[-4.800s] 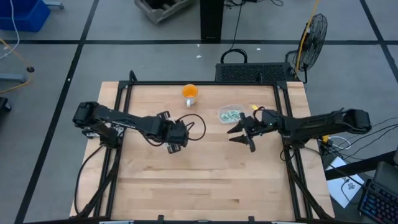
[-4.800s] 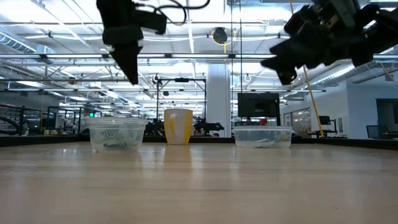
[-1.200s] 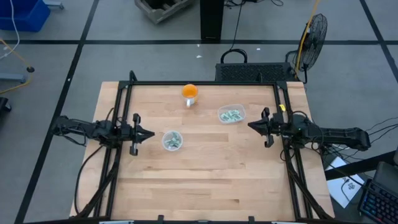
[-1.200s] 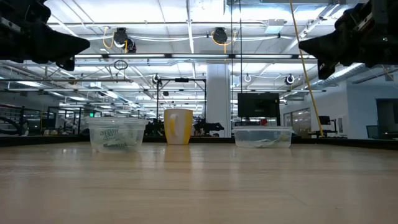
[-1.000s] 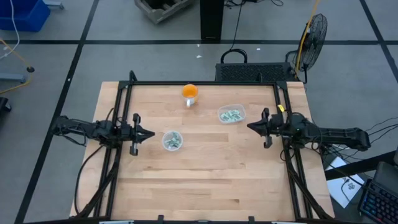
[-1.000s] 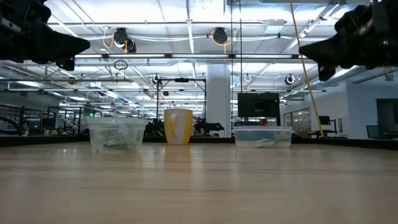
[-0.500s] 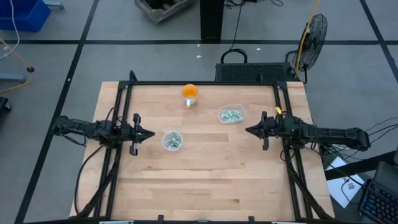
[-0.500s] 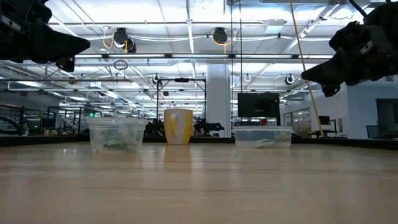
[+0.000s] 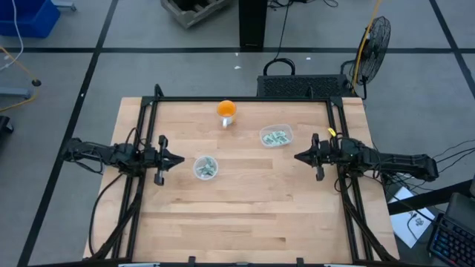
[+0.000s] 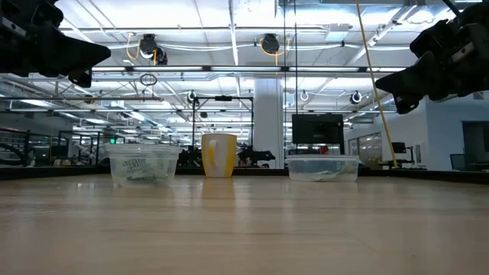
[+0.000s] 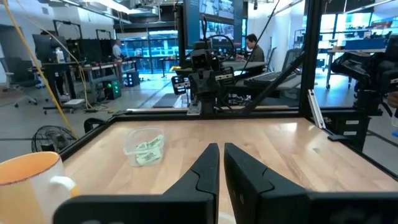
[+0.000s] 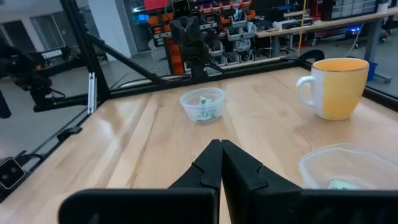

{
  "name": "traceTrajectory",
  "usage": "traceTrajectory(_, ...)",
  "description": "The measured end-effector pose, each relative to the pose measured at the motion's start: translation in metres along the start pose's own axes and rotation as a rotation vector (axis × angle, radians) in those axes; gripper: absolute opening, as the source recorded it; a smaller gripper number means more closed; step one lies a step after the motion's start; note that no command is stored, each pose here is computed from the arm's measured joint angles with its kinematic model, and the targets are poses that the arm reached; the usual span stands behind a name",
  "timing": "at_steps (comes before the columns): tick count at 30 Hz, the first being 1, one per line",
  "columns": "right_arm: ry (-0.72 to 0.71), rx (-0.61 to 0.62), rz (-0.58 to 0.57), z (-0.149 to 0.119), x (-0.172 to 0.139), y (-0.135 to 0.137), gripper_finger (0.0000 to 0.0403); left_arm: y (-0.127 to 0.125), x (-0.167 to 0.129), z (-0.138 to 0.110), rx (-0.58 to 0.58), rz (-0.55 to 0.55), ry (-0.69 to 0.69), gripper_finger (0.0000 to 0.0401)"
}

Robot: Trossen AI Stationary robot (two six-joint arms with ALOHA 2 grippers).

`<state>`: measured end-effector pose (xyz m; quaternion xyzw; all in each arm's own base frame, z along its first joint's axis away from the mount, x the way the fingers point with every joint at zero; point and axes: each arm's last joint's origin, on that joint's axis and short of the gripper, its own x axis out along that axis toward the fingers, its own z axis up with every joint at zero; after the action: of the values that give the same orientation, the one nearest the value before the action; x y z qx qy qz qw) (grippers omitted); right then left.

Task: Pick and place Stevia / Truvia into bins
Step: Return to Home Position

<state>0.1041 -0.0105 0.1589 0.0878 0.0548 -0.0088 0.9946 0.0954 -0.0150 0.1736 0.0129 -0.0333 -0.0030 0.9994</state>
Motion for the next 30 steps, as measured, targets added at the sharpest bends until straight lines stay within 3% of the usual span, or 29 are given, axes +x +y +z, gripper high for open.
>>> traceTrajectory(8, 0.005, 0.036, -0.003, -0.0006, -0.0001, -0.0001, 0.0000, 0.0000, 0.0000, 0.0001, 0.000, 0.000, -0.001, 0.0031)
traceTrajectory(12, 0.003, 0.037, -0.059, -0.0010, 0.0002, -0.0019, 0.0000, 0.0000, 0.0000, 0.0001, 0.000, 0.000, -0.001, 0.0031)
traceTrajectory(30, -0.067, 0.029, -0.035, 0.0061, 0.0001, -0.0004, 0.0000, 0.0000, 0.0000, 0.0000, 0.000, 0.000, 0.000, 0.0031)
